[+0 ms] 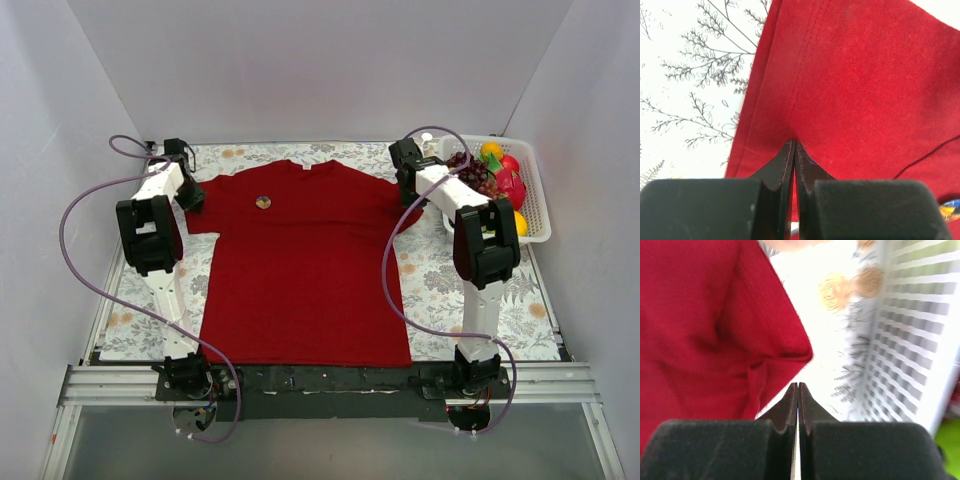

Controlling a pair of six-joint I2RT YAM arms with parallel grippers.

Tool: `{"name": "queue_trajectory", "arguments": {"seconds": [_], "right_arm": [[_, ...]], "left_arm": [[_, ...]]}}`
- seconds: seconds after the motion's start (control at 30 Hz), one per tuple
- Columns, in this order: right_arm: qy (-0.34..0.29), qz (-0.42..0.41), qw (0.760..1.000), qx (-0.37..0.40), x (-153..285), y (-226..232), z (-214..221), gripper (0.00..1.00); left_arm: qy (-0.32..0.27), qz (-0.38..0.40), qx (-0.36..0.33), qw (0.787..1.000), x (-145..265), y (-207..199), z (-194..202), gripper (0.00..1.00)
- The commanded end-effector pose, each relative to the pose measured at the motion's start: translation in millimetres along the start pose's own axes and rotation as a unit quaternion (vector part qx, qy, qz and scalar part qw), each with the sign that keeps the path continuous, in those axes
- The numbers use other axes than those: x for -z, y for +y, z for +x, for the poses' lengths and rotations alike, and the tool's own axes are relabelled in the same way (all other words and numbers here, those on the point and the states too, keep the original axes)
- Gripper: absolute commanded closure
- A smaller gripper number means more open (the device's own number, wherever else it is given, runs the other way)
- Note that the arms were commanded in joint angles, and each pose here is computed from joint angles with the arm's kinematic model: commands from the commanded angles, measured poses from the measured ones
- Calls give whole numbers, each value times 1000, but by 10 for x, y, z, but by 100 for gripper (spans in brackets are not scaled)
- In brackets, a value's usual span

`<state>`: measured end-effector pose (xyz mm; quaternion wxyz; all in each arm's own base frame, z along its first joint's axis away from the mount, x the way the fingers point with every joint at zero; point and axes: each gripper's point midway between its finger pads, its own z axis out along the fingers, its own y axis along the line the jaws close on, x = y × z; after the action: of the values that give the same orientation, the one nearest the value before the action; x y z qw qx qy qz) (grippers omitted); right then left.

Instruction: Pin the brooch onto the clothing

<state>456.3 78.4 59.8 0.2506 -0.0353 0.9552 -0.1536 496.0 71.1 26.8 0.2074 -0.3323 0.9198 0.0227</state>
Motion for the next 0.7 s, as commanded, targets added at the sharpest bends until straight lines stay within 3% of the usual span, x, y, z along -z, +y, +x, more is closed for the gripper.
{"name": "queue_trajectory", "arguments": {"seconds": [0.0, 0.13, 0.4, 0.67], "right_arm": [[-106, -28, 993, -37, 715, -109, -506, 99], [-120, -68, 990, -27, 767, 89, -548, 99], [-45, -67, 997, 11, 254, 448, -374, 99], [-6, -43, 999, 18, -38, 434, -101, 99]], "left_arm": [[-47, 40, -9, 998, 578, -138, -240, 100], [-30, 32, -12, 999, 494, -122, -154, 100], [2, 15, -11, 1000, 210, -20, 107, 100], [21, -10, -13, 1000, 53, 77, 228, 100]]}}
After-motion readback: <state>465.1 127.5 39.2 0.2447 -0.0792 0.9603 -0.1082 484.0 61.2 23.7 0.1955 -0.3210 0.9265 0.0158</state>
